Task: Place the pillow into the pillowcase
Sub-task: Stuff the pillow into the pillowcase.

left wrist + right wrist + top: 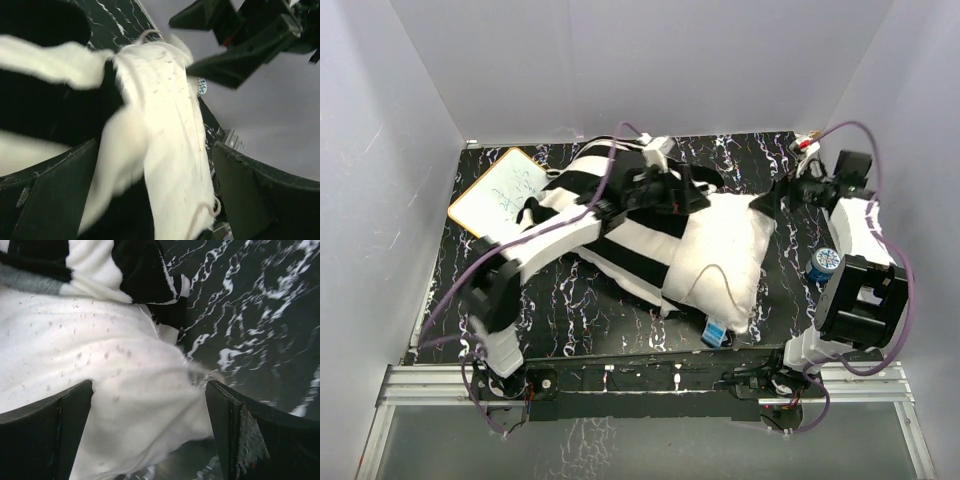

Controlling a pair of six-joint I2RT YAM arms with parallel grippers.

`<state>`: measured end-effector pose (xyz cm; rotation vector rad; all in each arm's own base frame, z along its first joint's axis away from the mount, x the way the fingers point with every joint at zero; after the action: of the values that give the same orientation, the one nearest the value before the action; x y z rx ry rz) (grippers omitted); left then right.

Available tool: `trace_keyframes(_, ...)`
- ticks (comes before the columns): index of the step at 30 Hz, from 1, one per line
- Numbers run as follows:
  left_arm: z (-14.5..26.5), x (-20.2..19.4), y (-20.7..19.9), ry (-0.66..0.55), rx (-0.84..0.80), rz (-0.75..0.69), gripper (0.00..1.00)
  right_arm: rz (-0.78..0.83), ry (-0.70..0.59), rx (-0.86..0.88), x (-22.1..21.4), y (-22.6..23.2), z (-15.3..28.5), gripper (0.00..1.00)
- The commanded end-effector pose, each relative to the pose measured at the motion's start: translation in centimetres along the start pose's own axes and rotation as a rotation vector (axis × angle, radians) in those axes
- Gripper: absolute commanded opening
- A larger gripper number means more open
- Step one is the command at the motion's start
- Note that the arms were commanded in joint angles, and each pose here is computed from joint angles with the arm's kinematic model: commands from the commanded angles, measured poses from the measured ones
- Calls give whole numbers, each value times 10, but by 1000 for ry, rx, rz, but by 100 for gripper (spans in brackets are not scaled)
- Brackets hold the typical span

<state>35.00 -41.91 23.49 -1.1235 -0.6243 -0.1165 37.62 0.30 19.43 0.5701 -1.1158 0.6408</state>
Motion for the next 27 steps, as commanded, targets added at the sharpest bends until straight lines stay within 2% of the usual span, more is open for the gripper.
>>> trace_keyframes(1, 110, 20, -22, -179, 76, -193, 97, 378, 115, 141, 20, 32, 51, 99)
trace_keyframes(4, 147, -14, -18, -139, 65, -105, 97, 554, 119, 171, 36, 49, 67, 99)
trace_keyframes(7, 166, -64, -2, -20, 76, 67, 91, 782, 19, 220, 48, 84, 75, 99)
trace_keyframes(9, 181, -98, 10, 25, 109, 156, 86, 913, 3, 289, 38, 114, 68, 99)
trace_keyframes(12, 194, -144, 36, 27, 184, 264, 85, 1024, 31, 484, 7, 164, 46, 99)
trace_keyframes(15, 187, -178, 57, 14, 177, 342, 86, 1020, 32, 604, -17, 188, 35, 99)
trace_keyframes(18, 168, -199, 74, 19, 164, 357, 90, 1014, 71, 650, -37, 190, 26, 99)
trace_keyframes(22, 134, -205, 90, 20, 174, 292, 95, 1029, 140, 636, -57, 180, 10, 99)
trace_keyframes(27, 98, -197, 109, -71, 180, 291, 93, 1023, 149, 619, -71, 181, -15, 92)
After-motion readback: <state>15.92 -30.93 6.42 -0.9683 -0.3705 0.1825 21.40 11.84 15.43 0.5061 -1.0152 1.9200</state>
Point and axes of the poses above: each gripper's point midway between its finger pads, its own z axis back along the fingers, its own y axis along the line the jaws close on, x = y × z, the point moved 3 cm from there along z, back along the fingers, and after that the axes turned 12 degrees about z, right-handed, at the moved point
